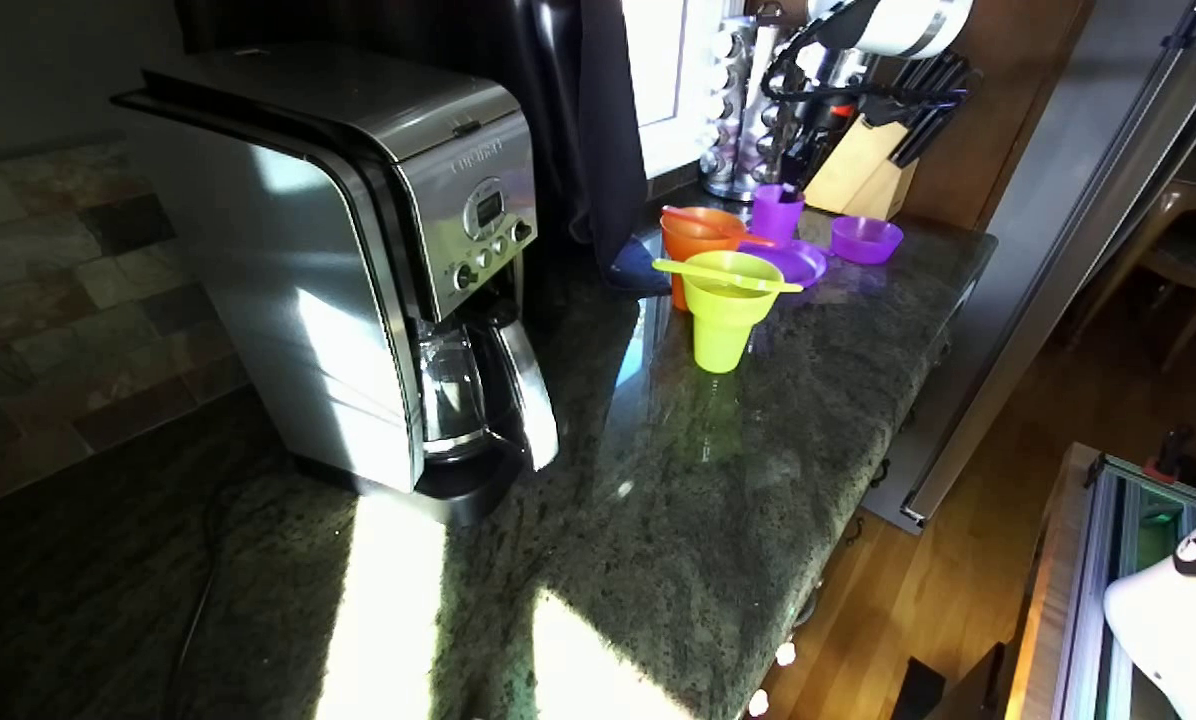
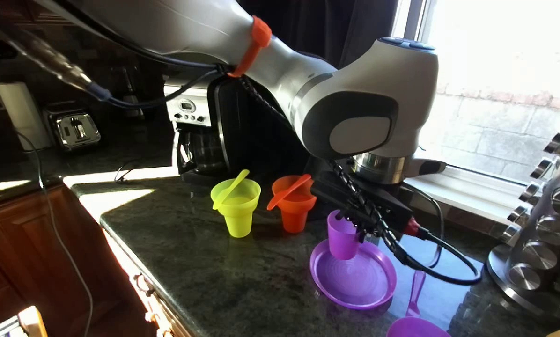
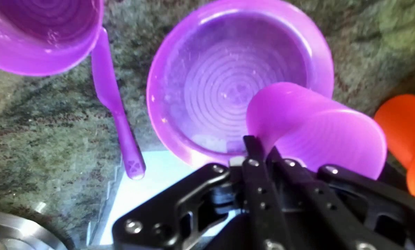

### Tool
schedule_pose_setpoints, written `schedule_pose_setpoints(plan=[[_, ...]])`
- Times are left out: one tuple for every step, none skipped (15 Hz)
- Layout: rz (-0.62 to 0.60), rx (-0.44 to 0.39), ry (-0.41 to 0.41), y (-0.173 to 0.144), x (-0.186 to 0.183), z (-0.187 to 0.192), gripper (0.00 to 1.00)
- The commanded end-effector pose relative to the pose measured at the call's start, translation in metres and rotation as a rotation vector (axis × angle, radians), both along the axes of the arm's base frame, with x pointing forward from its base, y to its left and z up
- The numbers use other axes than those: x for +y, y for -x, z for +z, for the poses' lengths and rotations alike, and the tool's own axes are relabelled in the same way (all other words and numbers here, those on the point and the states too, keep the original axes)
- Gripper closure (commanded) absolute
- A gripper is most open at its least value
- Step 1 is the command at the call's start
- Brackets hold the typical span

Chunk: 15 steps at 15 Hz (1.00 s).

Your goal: Move the purple cup forward, then put the purple bowl on the purple cup, then put the purple knife on the purple bowl

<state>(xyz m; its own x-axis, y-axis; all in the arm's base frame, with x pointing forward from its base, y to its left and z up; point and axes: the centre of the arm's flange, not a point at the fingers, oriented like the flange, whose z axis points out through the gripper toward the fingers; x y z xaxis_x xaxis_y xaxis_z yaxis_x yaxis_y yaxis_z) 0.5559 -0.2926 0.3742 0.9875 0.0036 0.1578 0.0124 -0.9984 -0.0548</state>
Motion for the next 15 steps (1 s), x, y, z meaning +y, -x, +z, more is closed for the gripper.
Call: schedule_pose_setpoints(plan=[[0.105,0.053,-0.069,0.065,0.019,0.007,0.99],[0.123,0.071,-0.082,0.075,0.024,0.009,0.99],[0.122,0.089,-0.086,0.085,0.031,0.010,0.99],[0.132,0.097,-0.093,0.093,0.036,0.011,0.99],[0.136,0.104,-0.094,0.101,0.042,0.010,0.99],[0.125,0.098,-0.079,0.106,0.048,0.007,0.99],[0.123,0.101,-0.087,0.111,0.052,0.005,0.99],[0.125,0.095,-0.090,0.116,0.058,0.002,0.99],[0.125,0.094,-0.087,0.121,0.064,-0.001,0.99],[0.135,0.092,-0.093,0.126,0.071,-0.006,0.99],[0.139,0.083,-0.095,0.128,0.077,-0.010,0.99],[0.129,0.075,-0.090,0.130,0.082,-0.016,0.99],[0.108,0.062,-0.077,0.130,0.088,-0.020,0.99],[0.104,0.044,-0.066,0.130,0.089,-0.025,0.99],[0.085,0.022,-0.062,0.130,0.092,-0.029,0.99]])
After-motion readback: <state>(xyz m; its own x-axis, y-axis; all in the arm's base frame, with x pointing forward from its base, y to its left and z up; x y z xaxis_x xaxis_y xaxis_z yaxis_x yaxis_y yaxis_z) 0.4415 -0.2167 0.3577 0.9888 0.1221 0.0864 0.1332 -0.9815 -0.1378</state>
